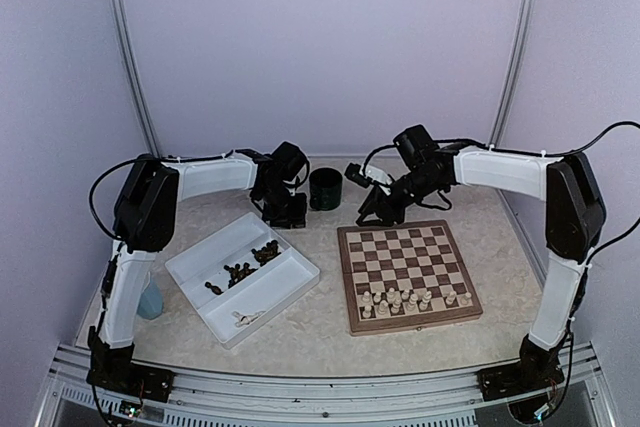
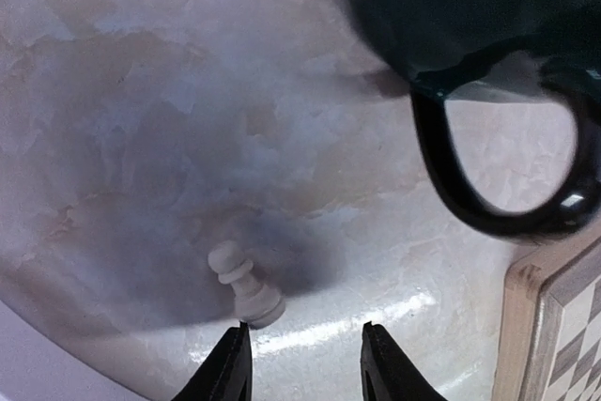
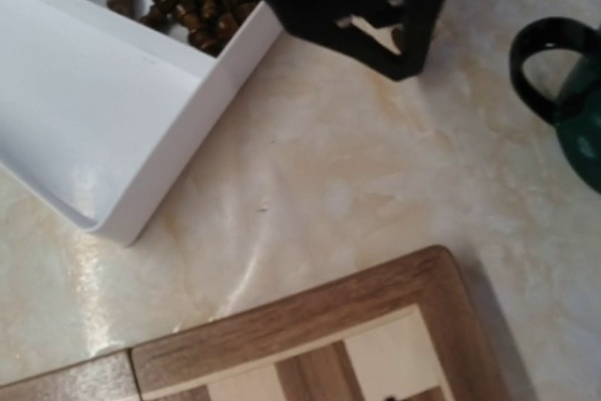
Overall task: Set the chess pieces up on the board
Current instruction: Pick up the pawn from the center of the board.
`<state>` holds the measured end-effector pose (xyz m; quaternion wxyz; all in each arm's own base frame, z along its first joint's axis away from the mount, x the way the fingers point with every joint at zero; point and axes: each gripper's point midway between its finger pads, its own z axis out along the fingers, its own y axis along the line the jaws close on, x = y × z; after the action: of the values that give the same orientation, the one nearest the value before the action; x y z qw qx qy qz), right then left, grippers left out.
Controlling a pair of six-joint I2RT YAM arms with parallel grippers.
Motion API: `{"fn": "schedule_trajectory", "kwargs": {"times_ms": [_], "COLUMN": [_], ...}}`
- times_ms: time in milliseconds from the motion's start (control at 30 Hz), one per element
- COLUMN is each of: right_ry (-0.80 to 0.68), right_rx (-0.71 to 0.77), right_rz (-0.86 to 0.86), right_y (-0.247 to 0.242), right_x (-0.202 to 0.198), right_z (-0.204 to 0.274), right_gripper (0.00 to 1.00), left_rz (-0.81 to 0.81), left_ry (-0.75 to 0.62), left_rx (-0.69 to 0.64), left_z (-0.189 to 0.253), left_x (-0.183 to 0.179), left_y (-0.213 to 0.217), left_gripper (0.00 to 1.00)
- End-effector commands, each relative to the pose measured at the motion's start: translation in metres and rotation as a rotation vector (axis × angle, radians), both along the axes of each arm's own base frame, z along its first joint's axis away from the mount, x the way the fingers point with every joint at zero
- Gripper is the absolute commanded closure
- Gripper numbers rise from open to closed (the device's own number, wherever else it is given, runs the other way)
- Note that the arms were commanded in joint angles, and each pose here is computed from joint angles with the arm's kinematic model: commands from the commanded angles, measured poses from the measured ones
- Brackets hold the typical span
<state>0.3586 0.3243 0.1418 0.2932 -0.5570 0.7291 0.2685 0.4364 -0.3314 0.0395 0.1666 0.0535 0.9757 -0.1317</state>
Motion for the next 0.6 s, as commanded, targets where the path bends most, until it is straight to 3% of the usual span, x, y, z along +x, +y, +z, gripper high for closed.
{"fn": "schedule_trajectory", "kwargs": {"times_ms": [0,367,567], "right_ry": [-0.021,-0.005,-0.002], "right_rx": [0.065,0.096,0.099], "right_rz": [0.004,0.015,0.006], "right_y": [-0.003,-0.006,-0.011], "right_x": [-0.001,-0.006,-0.004], "right_z": [0.020,0.020,0.019], "right_gripper": [0.62,0.62,0.62], "left_rz": [0.062,0.171,0.172], "left_ry": [0.044,0.098,-0.018], "left_rx": [-0.019,0.043,0.040], "left_z": [-0.025,-0.057,-0.023], "left_x": [0.004,0.005,0.023], "left_y": [-0.002,0.020,0.021], "left_gripper": [0.60,0.60,0.59]}}
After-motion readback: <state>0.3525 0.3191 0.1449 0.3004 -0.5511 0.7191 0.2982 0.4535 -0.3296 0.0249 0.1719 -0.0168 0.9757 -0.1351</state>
